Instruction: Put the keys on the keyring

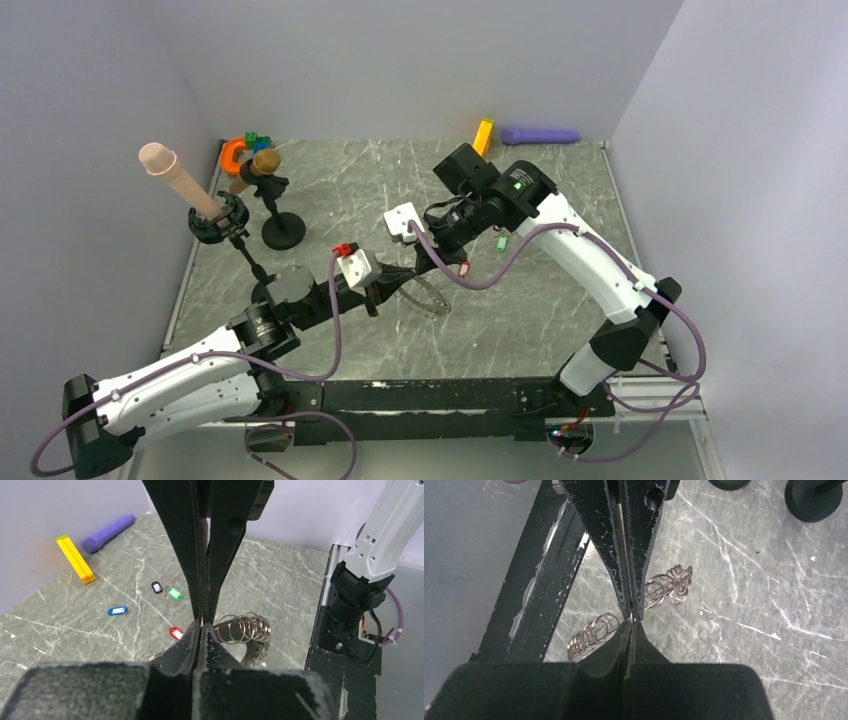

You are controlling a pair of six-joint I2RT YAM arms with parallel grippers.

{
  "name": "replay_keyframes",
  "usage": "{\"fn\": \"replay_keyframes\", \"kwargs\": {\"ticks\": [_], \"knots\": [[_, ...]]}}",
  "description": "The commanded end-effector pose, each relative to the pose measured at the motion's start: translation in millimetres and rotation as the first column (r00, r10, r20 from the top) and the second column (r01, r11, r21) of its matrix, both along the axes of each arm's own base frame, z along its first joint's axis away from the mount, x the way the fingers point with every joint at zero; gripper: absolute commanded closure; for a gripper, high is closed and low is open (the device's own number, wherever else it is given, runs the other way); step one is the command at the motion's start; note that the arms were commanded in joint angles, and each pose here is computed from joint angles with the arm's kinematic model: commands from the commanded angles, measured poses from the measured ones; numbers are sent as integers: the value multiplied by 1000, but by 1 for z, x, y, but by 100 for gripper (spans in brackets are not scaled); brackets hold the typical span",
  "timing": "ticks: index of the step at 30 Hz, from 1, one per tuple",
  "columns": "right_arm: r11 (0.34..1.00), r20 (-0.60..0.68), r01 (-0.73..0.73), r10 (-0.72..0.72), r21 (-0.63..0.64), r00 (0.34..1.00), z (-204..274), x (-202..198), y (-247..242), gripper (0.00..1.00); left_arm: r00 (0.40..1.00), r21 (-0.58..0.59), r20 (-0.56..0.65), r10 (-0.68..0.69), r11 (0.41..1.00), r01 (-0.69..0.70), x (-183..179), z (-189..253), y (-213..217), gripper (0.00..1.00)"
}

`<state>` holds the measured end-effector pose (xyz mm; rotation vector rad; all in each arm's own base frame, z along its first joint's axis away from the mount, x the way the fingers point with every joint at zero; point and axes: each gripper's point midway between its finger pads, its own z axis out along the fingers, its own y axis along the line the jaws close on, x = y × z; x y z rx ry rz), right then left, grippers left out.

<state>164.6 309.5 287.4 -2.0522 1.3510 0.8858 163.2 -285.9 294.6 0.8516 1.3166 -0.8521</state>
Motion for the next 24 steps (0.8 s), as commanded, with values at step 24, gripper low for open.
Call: {"fn": "replay_keyframes", "kwargs": {"ticks": [24], "knots": [[946, -266, -13, 104, 325, 958, 47, -12, 19, 65, 988, -413, 149, 45, 910, 20, -17, 58, 32, 100]]}}
